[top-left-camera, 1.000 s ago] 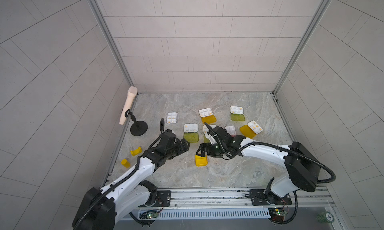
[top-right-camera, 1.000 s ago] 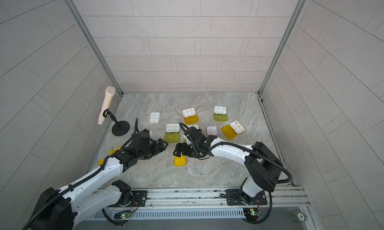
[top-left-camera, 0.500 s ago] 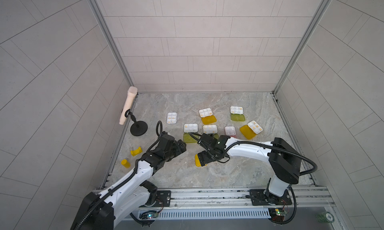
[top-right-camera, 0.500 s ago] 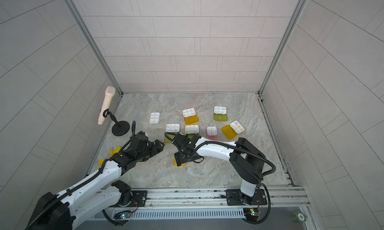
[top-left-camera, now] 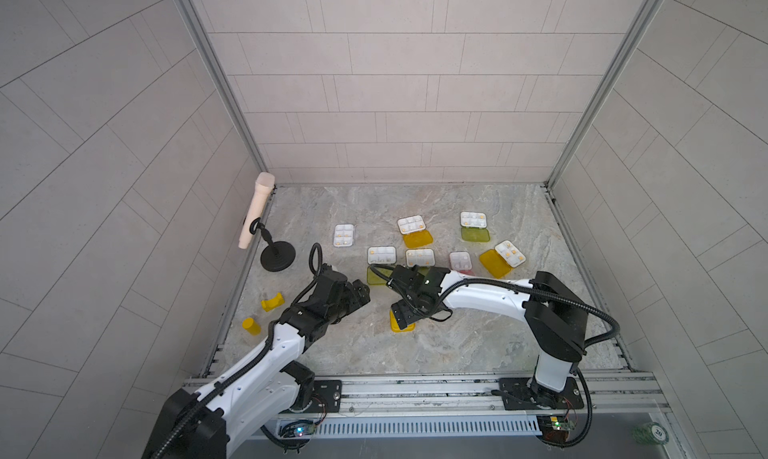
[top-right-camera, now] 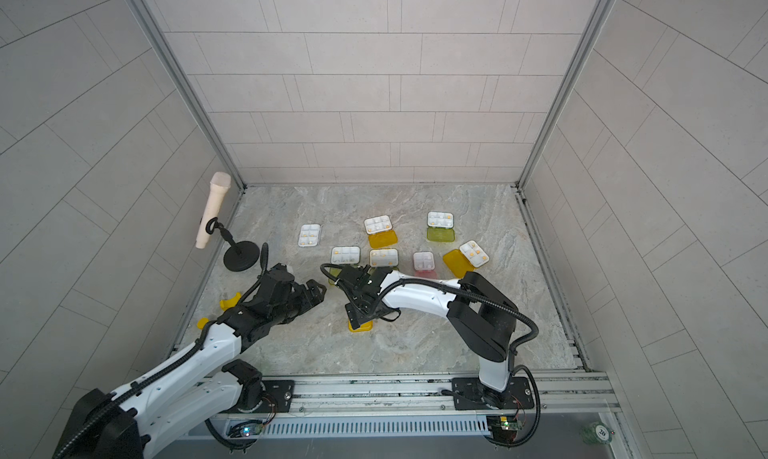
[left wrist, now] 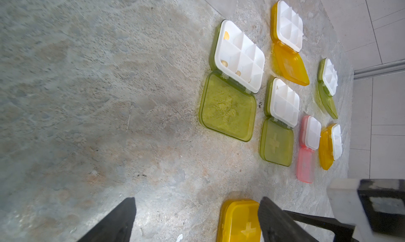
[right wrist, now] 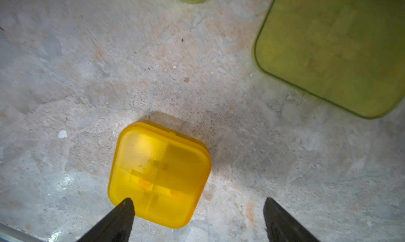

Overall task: Close pillboxes
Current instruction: Close the lid on the pillbox.

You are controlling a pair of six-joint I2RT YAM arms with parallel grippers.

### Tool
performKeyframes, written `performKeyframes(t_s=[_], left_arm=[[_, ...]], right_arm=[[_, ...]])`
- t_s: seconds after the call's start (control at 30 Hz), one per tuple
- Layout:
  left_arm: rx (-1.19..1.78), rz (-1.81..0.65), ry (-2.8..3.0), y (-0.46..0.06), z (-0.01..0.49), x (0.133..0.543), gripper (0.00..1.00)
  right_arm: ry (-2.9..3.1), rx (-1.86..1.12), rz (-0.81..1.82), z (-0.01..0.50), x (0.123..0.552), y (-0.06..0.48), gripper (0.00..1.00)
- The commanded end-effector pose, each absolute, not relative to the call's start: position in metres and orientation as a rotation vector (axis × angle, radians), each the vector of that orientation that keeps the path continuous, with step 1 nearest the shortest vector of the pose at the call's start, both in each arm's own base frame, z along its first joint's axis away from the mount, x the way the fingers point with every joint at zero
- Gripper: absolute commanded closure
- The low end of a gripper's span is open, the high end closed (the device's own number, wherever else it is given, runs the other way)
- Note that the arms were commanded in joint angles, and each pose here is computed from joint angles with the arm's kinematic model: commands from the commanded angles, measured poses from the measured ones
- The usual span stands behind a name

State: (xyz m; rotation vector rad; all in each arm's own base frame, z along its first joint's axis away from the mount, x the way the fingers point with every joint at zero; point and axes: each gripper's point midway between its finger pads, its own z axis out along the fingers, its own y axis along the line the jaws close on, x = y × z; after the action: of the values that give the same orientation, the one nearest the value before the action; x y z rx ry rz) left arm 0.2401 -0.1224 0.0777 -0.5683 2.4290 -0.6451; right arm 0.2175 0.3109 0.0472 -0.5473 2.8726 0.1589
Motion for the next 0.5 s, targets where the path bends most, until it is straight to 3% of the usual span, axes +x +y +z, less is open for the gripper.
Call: performKeyframes(t_s=[0.0, 0.47], left_arm=[[-0.603, -0.624, 2.428, -0.1169, 0.0724, 0.2391, 0.08], [-0.603, -0.64, 2.426, -0.1168, 0.0743, 0.2393, 0.08]], right_arm=[[2.871, -0.541, 0.024, 0.0381, 0.2176, 0.2939, 0.07], [2.886, -0.541, 0.016, 0.0345, 0.2125, 0.2925, 0.07]])
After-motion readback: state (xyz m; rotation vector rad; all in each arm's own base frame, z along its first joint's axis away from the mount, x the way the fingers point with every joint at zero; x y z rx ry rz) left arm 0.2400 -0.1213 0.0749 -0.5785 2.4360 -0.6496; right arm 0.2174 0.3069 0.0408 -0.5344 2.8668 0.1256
